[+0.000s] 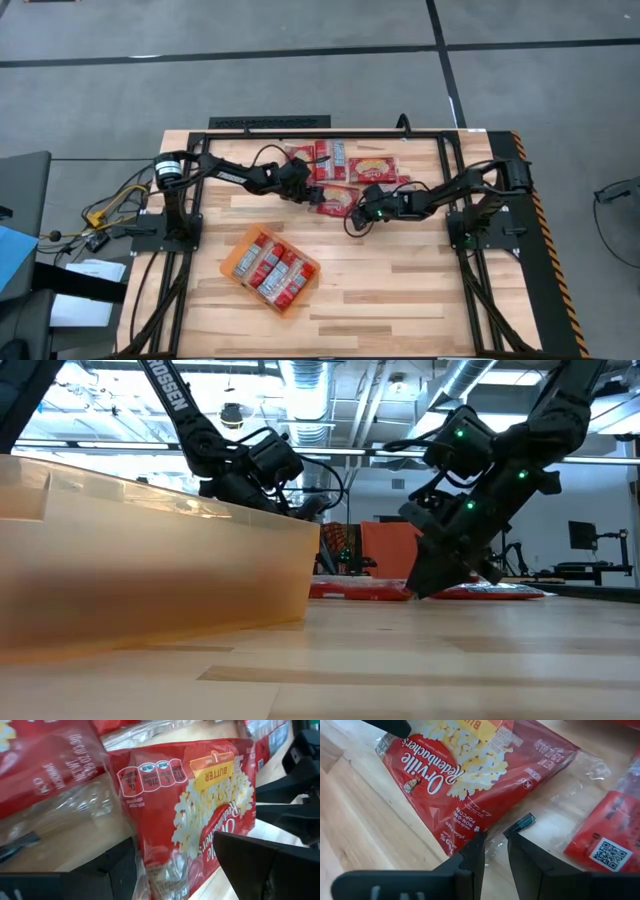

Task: Sort popcorn bags into baskets
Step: Put the popcorn bag into the orange bin

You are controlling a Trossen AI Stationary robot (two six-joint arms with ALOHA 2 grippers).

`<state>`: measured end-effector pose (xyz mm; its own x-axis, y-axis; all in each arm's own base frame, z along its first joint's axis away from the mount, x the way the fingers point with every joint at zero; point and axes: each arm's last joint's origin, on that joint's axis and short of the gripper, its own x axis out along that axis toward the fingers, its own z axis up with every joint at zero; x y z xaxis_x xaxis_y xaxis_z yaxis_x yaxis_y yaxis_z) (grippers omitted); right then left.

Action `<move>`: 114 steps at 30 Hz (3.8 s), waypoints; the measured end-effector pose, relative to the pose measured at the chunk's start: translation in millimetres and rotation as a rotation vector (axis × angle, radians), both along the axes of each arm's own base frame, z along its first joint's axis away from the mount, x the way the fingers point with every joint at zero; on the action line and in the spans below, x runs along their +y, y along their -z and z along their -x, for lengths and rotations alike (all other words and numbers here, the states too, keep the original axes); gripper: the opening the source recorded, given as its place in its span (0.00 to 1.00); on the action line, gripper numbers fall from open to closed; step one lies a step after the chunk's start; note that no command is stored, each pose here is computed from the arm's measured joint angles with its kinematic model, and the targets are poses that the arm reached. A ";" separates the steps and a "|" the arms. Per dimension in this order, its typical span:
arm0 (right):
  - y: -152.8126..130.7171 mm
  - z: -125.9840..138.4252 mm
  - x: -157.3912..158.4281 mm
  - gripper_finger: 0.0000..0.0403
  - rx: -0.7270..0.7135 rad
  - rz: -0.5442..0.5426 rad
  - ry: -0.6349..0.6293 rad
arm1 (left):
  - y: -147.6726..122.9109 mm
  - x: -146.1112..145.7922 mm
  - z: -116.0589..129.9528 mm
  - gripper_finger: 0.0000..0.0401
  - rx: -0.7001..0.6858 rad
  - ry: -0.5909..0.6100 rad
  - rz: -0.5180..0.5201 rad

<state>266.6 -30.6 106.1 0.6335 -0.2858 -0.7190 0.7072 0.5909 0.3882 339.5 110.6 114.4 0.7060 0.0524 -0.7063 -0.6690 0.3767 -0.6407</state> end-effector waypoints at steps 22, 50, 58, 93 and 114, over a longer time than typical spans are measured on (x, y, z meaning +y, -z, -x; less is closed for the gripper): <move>-21.2 4.0 -5.9 0.28 -0.052 0.022 -0.073 | -20.1 -2.7 -12.8 0.03 -0.185 0.189 0.151; -94.2 51.0 0.1 0.28 -0.110 0.184 -0.054 | -226.7 -87.1 82.0 0.03 0.143 1.431 -0.577; -83.8 45.3 6.0 0.28 -0.069 0.158 -0.077 | -210.3 -115.0 85.0 0.03 0.206 1.679 -0.682; -83.8 44.9 7.9 0.28 -0.081 0.138 -0.066 | -167.5 -143.9 96.8 0.03 0.289 2.020 -0.744; -83.0 45.6 8.1 0.28 -0.069 0.137 -0.071 | -141.1 -145.3 79.5 0.04 0.401 2.075 -0.647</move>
<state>221.0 -22.5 189.1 0.7020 -0.3314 -0.6304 0.6365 0.6891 0.3465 260.0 -34.7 255.5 -0.0733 -0.1425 -0.9871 0.8113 0.5670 -0.1422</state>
